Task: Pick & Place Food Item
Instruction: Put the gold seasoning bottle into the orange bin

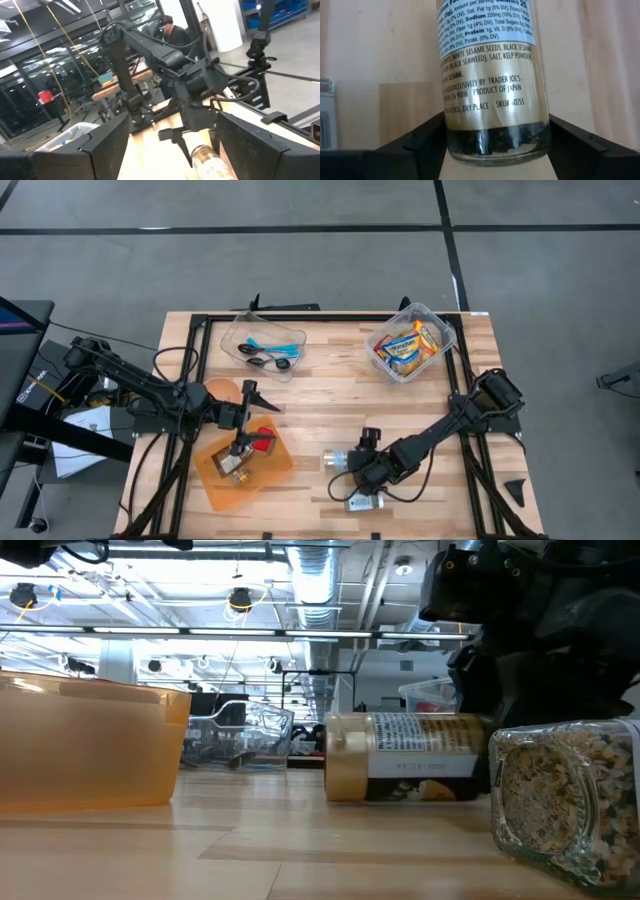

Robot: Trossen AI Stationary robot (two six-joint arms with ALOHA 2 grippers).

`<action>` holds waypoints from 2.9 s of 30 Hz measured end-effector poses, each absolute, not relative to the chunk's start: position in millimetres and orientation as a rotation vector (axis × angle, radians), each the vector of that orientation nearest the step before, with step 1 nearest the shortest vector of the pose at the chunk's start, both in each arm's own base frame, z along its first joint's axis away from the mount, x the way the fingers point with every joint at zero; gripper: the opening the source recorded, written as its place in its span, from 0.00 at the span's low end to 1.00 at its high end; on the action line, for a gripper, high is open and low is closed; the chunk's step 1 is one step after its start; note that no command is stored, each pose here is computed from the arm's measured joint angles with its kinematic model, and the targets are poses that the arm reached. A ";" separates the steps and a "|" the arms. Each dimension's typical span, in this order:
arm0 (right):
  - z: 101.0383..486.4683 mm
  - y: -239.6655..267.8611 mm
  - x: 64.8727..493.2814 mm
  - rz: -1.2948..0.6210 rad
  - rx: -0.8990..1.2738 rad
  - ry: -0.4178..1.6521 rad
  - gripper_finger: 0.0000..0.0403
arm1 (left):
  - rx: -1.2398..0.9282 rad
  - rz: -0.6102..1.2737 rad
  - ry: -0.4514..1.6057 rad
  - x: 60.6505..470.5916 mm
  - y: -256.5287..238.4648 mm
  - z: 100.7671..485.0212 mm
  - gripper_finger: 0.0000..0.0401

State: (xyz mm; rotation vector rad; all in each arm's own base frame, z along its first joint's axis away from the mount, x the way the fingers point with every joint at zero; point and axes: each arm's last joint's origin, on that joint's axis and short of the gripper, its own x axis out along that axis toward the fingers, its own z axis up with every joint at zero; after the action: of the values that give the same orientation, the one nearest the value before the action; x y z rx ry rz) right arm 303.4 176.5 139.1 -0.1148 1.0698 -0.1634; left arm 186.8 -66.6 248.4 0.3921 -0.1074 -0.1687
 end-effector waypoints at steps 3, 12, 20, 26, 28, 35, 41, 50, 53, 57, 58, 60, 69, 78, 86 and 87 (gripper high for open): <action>141.6 176.3 304.5 -0.180 -0.130 1.061 0.69 | 0.393 -0.167 -0.107 186.8 -66.5 248.4 0.73; 162.8 190.4 308.3 -0.209 -0.223 0.989 0.69 | 0.428 -0.174 -0.072 187.0 -66.6 244.6 0.73; 197.0 211.8 301.7 -0.324 -0.324 0.895 0.69 | 0.556 -0.193 -0.051 198.2 -74.2 232.6 0.73; 210.1 221.8 291.3 -0.403 -0.362 0.833 0.69 | 0.653 -0.224 -0.044 220.5 -89.7 226.1 0.73; 210.6 222.8 288.2 -0.424 -0.375 0.818 0.69 | 0.649 -0.237 -0.032 231.2 -96.7 227.2 0.73; 210.5 220.0 286.1 -0.467 -0.373 0.808 0.69 | 0.668 -0.287 0.091 270.7 -121.4 225.9 0.73; 210.5 220.2 286.2 -0.466 -0.370 0.807 0.69 | 0.709 -0.265 0.178 287.8 -134.1 222.2 0.73; 210.6 220.7 286.7 -0.465 -0.364 0.802 0.69 | 0.704 -0.198 0.224 289.9 -134.6 222.2 0.86; 210.6 220.8 286.8 -0.464 -0.362 0.801 0.69 | 0.699 -0.196 0.225 290.0 -134.4 222.1 0.89; 210.9 221.6 287.7 -0.459 -0.358 0.795 0.69 | 0.699 -0.195 0.233 292.3 -134.4 218.5 0.92; 210.9 221.7 287.8 -0.459 -0.358 0.794 0.69 | 0.698 -0.192 0.234 293.7 -134.0 216.8 0.92; 210.9 221.7 287.8 -0.459 -0.358 0.794 0.69 | 0.698 -0.185 0.230 297.2 -133.5 213.0 0.93; 210.9 221.7 287.8 -0.458 -0.360 0.795 0.69 | 0.691 -0.170 0.211 307.2 -127.2 205.9 0.92; 211.0 221.3 288.4 -0.459 -0.356 0.793 0.69 | 0.670 -0.212 0.189 318.4 -126.2 189.9 0.90; 210.9 221.4 287.8 -0.464 -0.361 0.790 0.68 | 0.675 -0.187 0.156 322.4 -121.0 191.3 0.81; 210.8 221.1 287.7 -0.464 -0.364 0.793 0.68 | 0.668 -0.187 0.157 321.6 -120.8 192.8 0.80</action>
State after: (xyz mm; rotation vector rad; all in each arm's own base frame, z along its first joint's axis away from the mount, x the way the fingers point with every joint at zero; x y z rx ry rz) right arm 287.7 221.1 210.8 -0.3640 0.7931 -0.4642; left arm 321.6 -120.8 192.8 0.6675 0.1575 -0.1874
